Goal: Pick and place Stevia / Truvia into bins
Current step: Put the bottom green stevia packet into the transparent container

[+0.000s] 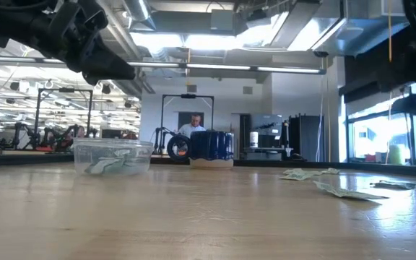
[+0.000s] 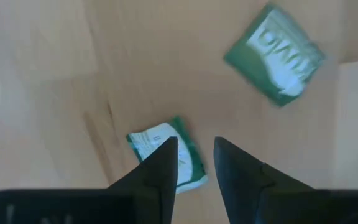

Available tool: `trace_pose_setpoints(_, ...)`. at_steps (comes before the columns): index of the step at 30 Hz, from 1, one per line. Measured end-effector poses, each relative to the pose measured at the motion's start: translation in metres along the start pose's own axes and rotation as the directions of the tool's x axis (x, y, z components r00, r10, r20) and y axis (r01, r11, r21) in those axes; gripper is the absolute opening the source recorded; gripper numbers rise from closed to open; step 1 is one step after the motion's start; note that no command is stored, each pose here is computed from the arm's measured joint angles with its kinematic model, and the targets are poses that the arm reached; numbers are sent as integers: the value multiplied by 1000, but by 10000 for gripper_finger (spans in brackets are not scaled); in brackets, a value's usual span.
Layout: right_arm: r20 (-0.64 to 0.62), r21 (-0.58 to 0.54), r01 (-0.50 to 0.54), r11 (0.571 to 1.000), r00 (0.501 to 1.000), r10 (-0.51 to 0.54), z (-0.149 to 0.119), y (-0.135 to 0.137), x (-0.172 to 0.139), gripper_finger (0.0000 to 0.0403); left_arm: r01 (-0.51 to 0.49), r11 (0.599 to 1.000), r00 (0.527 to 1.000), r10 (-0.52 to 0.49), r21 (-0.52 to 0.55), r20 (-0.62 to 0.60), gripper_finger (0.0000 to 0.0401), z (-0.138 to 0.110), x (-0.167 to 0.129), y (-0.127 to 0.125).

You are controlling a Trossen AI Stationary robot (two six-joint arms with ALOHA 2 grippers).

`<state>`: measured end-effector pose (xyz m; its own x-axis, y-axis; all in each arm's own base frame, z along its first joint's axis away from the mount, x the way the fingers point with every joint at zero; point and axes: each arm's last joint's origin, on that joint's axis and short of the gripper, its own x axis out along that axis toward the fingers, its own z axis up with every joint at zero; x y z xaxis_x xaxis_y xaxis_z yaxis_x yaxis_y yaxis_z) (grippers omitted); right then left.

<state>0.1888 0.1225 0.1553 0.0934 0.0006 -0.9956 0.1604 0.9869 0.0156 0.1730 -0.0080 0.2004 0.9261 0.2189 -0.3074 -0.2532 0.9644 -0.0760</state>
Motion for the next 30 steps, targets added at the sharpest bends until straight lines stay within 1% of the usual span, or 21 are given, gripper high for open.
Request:
trace_pose_setpoints(5,-41,-1,37,999,998,-37,-3,11,18,108,-6,998,1000,6,62,1,88,0,0,0)
trace_pose_setpoints(10,-54,43,53,998,997,-51,-4,14,23,106,-6,998,1000,6,68,1,91,0,0,0)
trace_pose_setpoints(13,-55,65,46,997,998,-43,-4,14,23,89,-7,998,1000,7,68,1,92,0,0,0)
trace_pose_setpoints(19,-50,68,32,997,998,-29,-3,15,23,30,-8,995,1000,9,95,-3,90,0,0,0)
trace_pose_setpoints(22,-48,69,31,997,998,-28,-3,15,22,8,-9,995,1000,9,97,-7,89,-1,0,0)
trace_pose_setpoints(24,-46,78,29,997,999,-25,-3,15,22,5,-9,995,1000,10,97,-8,89,-1,0,0)
trace_pose_setpoints(27,-37,113,20,993,999,-16,-1,17,17,10,-9,995,1000,9,97,-7,91,-1,0,0)
trace_pose_setpoints(30,0,125,-21,992,1000,21,6,23,5,11,-8,995,1000,9,97,-7,89,-1,0,0)
